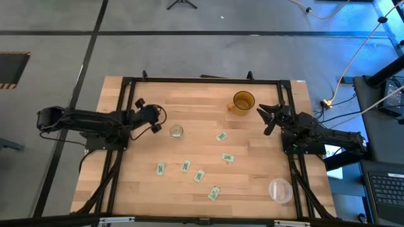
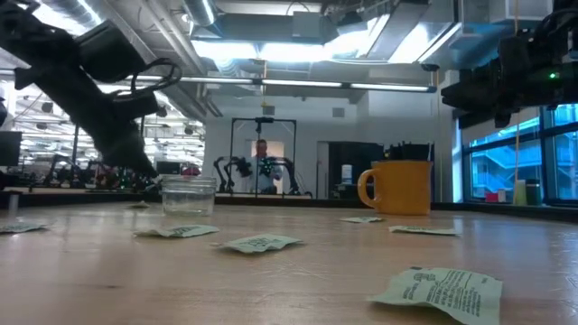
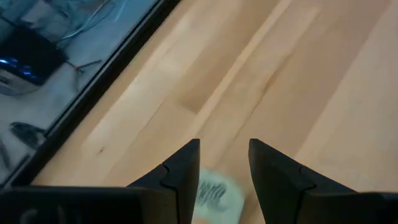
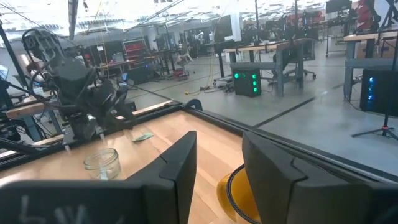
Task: Pick and place Stevia / Truvia into bins
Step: Put the stevia packet into the transparent container
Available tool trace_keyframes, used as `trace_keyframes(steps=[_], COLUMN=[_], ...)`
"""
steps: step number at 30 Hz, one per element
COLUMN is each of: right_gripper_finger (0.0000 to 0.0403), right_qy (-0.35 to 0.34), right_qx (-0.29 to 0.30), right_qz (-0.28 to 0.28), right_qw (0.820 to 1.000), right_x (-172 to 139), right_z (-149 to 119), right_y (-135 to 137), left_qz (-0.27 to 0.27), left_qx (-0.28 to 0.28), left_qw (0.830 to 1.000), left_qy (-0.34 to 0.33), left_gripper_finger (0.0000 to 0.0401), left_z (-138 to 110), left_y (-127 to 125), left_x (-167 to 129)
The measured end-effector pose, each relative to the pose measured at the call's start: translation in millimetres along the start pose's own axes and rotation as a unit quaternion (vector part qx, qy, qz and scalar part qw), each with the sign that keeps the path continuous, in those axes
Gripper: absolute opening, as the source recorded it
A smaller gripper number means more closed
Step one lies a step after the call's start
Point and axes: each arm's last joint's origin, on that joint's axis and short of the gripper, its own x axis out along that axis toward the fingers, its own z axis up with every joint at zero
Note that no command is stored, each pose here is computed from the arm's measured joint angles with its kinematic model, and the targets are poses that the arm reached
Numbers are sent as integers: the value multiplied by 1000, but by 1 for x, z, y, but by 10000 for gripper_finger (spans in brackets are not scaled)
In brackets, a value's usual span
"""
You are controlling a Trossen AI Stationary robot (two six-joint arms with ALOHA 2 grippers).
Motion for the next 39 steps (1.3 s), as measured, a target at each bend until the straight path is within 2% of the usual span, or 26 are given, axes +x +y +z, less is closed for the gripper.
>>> trace_keyframes(steps=[12,17,23,39], right_gripper_finger=[133,133,133,133], right_qy=[0,0,0,0], right_qx=[-26,-26,-26,-24], right_qz=[0,0,0,0], right_qw=[1000,1000,1000,1000], right_x=[0,0,0,0], right_z=[0,0,0,0], right_y=[0,0,0,0], left_qz=[-6,-3,15,48], left_qx=[31,21,8,21], left_qw=[999,998,997,994], left_qy=[32,52,77,94], left_gripper_finger=[132,135,129,129], left_z=[-8,-11,-16,-22], left_y=[-7,-11,-15,-23], left_x=[5,11,19,34])
